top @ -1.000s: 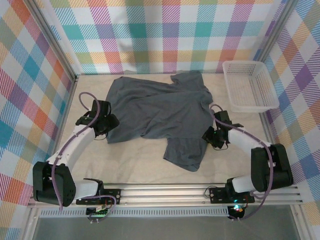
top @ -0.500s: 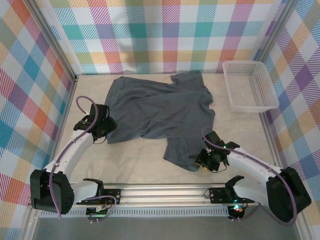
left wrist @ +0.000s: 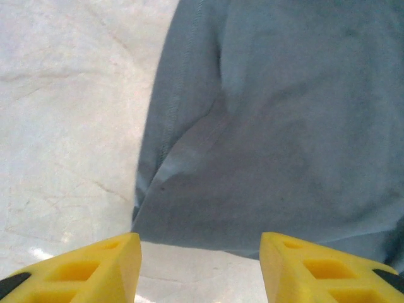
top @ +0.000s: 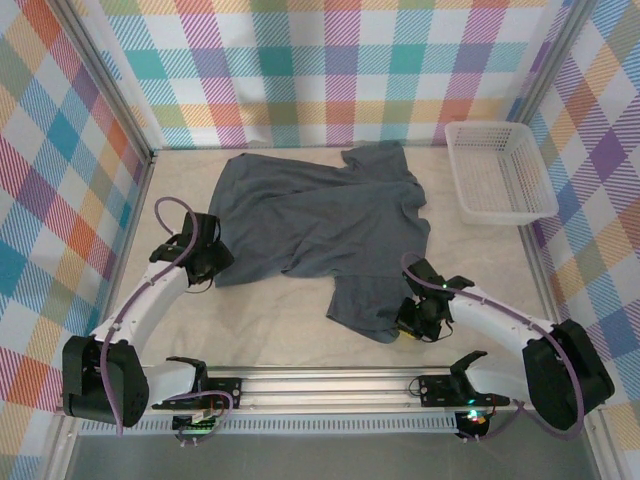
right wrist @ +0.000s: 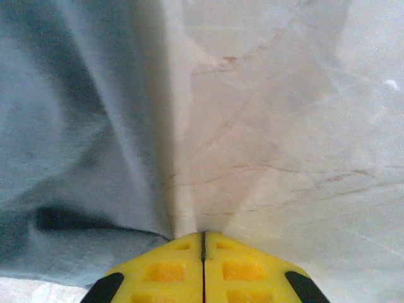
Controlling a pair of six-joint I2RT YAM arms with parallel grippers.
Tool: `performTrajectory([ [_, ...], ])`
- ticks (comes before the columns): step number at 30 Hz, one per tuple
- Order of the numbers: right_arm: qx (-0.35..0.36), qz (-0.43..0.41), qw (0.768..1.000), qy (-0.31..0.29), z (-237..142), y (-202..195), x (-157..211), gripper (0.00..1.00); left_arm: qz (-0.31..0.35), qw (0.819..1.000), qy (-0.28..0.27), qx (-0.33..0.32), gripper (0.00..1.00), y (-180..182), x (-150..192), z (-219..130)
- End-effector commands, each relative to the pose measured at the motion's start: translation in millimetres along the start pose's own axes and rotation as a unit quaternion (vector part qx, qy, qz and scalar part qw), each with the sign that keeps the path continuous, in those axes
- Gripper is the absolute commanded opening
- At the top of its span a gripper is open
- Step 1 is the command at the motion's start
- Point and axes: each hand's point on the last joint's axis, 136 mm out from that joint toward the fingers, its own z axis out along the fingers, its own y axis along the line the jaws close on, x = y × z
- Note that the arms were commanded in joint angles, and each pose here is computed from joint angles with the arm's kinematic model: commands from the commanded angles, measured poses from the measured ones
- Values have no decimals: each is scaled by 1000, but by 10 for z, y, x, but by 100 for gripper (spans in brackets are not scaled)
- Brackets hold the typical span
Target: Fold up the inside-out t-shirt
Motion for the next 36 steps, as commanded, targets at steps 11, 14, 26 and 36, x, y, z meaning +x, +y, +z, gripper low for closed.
performTrajectory([
  [11,-43,-30,998,-40,-8,293,-198,38,-18,1000,11,-9,52,102,103,43],
  [14,-35,-36,998,-50,-7,289,-245,39,-16,1000,11,-13,52,119,109,38],
  [26,-38,-32,997,-53,-73,313,-249,4,-20,999,18,-25,52,178,148,45],
  [36,-65,-14,993,-101,-381,246,-241,0,-37,994,78,-66,51,308,414,248],
])
